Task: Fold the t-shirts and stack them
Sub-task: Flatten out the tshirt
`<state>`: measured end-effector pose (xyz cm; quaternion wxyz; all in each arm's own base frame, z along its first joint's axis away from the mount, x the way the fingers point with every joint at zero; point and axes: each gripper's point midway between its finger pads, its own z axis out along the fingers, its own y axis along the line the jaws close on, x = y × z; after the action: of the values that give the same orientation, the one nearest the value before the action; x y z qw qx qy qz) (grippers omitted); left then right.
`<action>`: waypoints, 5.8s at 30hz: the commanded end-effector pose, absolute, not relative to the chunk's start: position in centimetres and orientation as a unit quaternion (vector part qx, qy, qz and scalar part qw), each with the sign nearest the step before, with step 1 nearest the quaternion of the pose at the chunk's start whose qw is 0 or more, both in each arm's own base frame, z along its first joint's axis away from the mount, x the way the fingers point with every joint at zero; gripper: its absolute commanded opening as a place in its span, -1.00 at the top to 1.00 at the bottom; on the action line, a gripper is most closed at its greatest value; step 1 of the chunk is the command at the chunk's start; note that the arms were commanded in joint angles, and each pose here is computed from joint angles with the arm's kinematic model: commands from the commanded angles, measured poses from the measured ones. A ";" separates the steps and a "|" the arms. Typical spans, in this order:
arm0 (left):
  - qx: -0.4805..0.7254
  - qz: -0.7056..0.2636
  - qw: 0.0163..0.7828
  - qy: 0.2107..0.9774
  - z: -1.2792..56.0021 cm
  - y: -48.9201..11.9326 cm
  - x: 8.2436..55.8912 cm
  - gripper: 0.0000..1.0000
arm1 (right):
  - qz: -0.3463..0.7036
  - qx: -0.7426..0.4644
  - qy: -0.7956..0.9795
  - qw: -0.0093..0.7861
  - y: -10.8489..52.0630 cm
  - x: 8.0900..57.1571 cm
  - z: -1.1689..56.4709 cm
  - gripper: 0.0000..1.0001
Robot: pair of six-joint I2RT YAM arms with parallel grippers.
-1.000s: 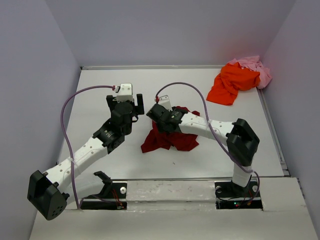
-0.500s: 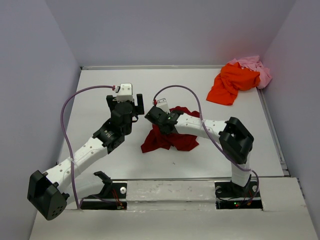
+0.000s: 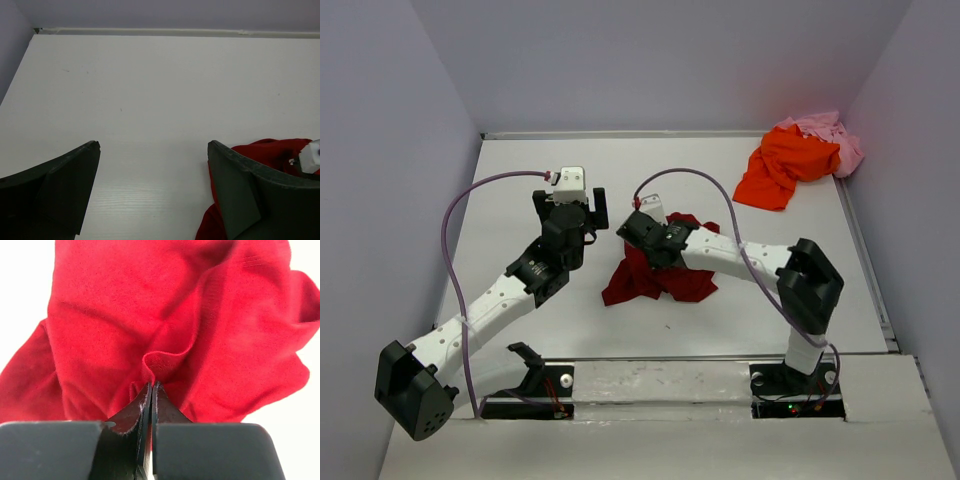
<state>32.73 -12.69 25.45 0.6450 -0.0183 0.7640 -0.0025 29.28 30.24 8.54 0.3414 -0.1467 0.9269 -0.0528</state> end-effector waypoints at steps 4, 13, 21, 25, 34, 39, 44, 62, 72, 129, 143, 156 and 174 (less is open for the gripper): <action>-0.041 -0.019 0.669 0.742 27.8 -12.6 32.7 -0.98 | 0.000 -0.103 0.878 0.467 27.3 29.3 24.1 1.00; -0.040 -0.018 0.667 0.744 27.6 -12.6 32.8 -0.98 | 0.035 -0.064 0.808 0.584 22.4 28.7 40.3 1.00; -0.040 -0.018 0.665 0.746 27.4 -12.7 32.9 -0.98 | 0.052 -0.051 0.735 0.675 19.6 28.5 51.6 1.00; -0.037 -0.011 0.654 0.755 26.5 -13.0 33.2 -0.98 | 0.064 -0.039 0.704 0.706 18.3 28.0 55.9 1.00; -0.033 -0.013 0.642 0.766 25.5 -13.8 33.7 -0.98 | 0.001 0.005 0.681 0.732 12.5 26.3 58.3 1.00; -0.034 -0.014 0.644 0.764 25.7 -13.6 33.6 -0.98 | -0.032 -0.003 0.698 0.716 11.9 26.3 55.2 1.00; -0.041 -0.013 0.650 0.758 26.3 -13.3 33.4 -0.98 | -0.036 -0.052 0.723 0.688 15.9 28.2 50.8 1.00; -0.213 0.049 0.740 0.636 34.1 -2.6 27.8 -0.98 | 0.121 -0.186 0.746 0.628 43.1 43.5 38.4 1.00; -0.181 0.038 0.728 0.661 33.1 -4.4 29.4 -0.98 | 0.159 -0.222 0.753 0.599 44.7 42.8 35.4 0.53; -0.138 0.005 0.716 0.684 32.0 -7.0 30.7 -0.98 | 0.105 -0.106 0.891 0.428 29.0 38.9 17.7 1.00; -0.128 0.005 0.711 0.691 31.4 -7.6 31.0 -0.98 | 0.255 -0.139 0.734 0.614 31.1 38.2 46.1 1.00; -0.125 0.007 0.708 0.695 31.1 -7.8 31.3 -0.98 | 0.211 -0.117 0.628 0.740 24.8 35.0 59.0 1.00; -0.116 0.005 0.700 0.704 30.3 -8.4 31.7 -0.98 | -0.079 0.105 0.556 0.821 2.4 25.5 66.6 1.00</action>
<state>31.44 -8.41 28.15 0.6845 -0.0938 0.7226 0.0227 26.51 6.21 65.21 0.8140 0.0528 0.5785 0.0006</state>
